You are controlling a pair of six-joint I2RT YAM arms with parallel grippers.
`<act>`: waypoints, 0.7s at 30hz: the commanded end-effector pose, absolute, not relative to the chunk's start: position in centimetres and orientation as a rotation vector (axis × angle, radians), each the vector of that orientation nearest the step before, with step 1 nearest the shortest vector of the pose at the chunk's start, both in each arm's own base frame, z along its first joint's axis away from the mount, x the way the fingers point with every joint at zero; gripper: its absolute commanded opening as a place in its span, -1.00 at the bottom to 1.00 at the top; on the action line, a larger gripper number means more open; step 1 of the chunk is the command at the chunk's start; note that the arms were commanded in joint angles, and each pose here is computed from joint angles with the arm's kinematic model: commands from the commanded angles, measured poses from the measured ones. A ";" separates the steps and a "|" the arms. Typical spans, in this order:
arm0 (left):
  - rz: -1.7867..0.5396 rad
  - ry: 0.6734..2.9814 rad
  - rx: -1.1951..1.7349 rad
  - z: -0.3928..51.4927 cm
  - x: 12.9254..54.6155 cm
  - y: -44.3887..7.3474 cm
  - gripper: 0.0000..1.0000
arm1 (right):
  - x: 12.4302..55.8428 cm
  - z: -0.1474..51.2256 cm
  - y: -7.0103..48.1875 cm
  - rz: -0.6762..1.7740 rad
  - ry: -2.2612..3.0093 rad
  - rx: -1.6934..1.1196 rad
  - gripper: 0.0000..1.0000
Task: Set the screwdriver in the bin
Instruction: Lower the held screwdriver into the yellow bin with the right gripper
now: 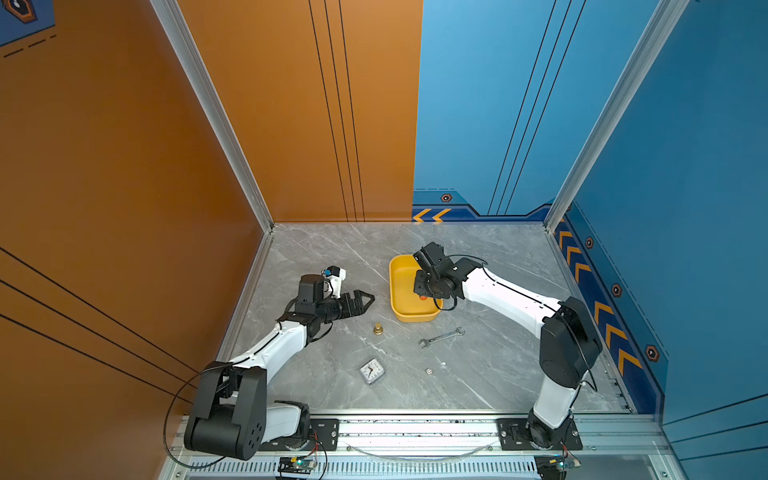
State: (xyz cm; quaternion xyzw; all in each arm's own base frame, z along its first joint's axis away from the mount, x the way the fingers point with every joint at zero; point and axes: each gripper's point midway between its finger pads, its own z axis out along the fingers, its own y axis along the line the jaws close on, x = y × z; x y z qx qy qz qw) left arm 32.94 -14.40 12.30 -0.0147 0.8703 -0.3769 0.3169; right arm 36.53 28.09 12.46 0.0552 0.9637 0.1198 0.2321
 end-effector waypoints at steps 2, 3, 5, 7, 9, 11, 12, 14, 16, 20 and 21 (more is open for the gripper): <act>-1.011 2.268 -0.017 13.0 33.4 -14.5 0.96 | 35.3 11.0 28.9 0.299 2.734 0.098 -1.00; -1.011 2.268 -0.017 13.0 33.4 -14.5 0.96 | 35.3 10.6 28.9 0.292 2.741 0.098 -1.00; -1.010 2.269 -0.018 12.9 33.4 -14.5 0.96 | 35.3 9.9 28.9 0.281 2.757 0.095 -1.00; -1.012 2.269 -0.017 12.9 33.4 -14.5 0.96 | 35.3 9.4 29.0 0.269 2.766 0.097 -1.00; -1.011 2.272 -0.017 12.8 33.3 -14.5 0.96 | 35.5 8.8 29.0 0.257 2.775 0.090 -1.00; -1.009 2.270 -0.018 12.8 33.3 -14.4 0.96 | 35.7 8.4 29.0 0.248 2.782 0.080 -1.00; -1.010 2.270 -0.019 12.8 33.3 -14.4 0.96 | 35.7 8.2 29.0 0.242 2.786 0.076 -1.00; -1.008 2.273 -0.020 12.7 33.3 -14.4 0.96 | 35.9 7.8 28.9 0.230 2.793 0.070 -1.00; -1.006 2.273 -0.022 12.7 33.3 -14.4 0.96 | 36.1 7.4 28.8 0.225 2.800 0.069 -1.00; -1.005 2.272 -0.023 12.8 33.3 -14.4 0.96 | 36.3 6.7 28.8 0.210 2.809 0.067 -1.00; -1.005 2.270 -0.020 12.8 33.4 -14.4 0.96 | 36.4 6.6 28.8 0.208 2.810 0.063 -1.00</act>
